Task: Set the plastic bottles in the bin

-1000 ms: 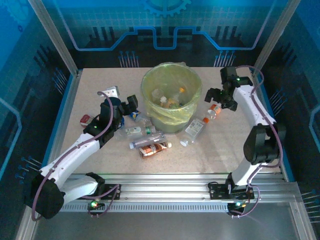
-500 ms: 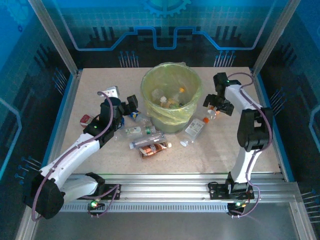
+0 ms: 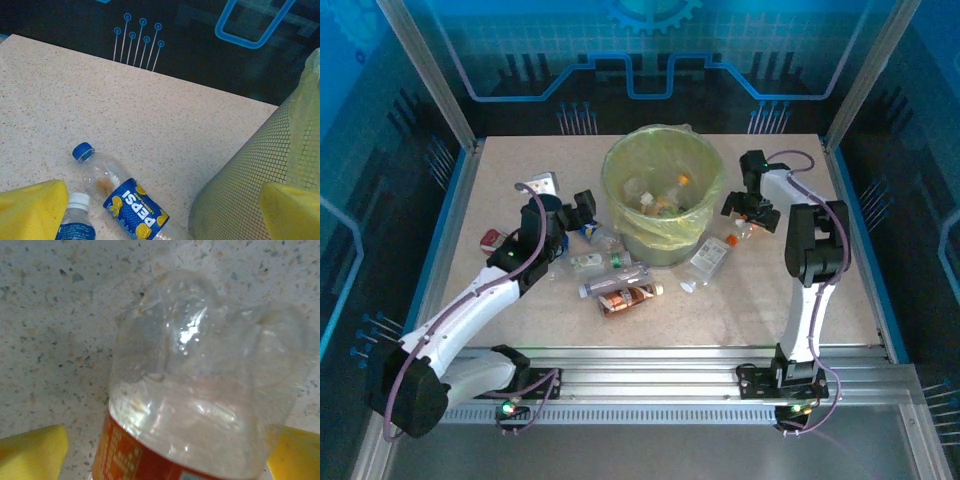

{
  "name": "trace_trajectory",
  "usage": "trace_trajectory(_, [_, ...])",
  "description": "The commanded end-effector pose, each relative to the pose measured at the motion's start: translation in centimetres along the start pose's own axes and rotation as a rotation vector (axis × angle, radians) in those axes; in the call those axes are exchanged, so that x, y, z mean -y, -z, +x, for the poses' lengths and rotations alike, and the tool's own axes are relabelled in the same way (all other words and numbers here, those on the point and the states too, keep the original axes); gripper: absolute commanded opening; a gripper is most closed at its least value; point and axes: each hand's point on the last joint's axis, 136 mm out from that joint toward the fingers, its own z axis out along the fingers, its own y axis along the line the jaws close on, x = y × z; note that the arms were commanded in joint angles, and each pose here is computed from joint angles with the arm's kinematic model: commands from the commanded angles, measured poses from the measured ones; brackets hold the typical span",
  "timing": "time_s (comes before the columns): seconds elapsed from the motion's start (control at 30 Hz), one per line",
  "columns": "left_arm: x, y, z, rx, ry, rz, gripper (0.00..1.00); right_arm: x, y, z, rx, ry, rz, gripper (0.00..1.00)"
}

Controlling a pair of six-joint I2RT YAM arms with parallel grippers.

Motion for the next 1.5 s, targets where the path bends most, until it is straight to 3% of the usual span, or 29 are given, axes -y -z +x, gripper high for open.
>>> trace_trajectory(0.0, [-0.8, -0.4, 0.5, -0.011, -0.009, -0.035, 0.99, 0.6, -0.4, -1.2, 0.022, -0.010, 0.024, 1.00])
trace_trajectory(0.4, [-0.8, -0.3, 0.3, -0.010, -0.008, -0.035, 0.99, 1.3, -1.3, -1.7, 0.022, 0.017, 0.027, 0.85])
trace_trajectory(0.87, [-0.6, -0.2, 0.1, -0.012, -0.007, -0.026, 0.99, 2.1, -0.2, -2.1, 0.045, 0.056, 0.039, 0.54])
trace_trajectory(1.17, [-0.7, 0.0, 0.1, -0.009, -0.005, -0.028, 0.99, 3.1, 4.4, -1.9, 0.128, 0.077, 0.033, 0.51])
trace_trajectory(1.47, [-0.8, 0.0, 0.2, -0.009, 0.004, -0.028, 0.99, 2.5, 13.5, -0.6, 0.304, 0.167, 0.012, 0.46])
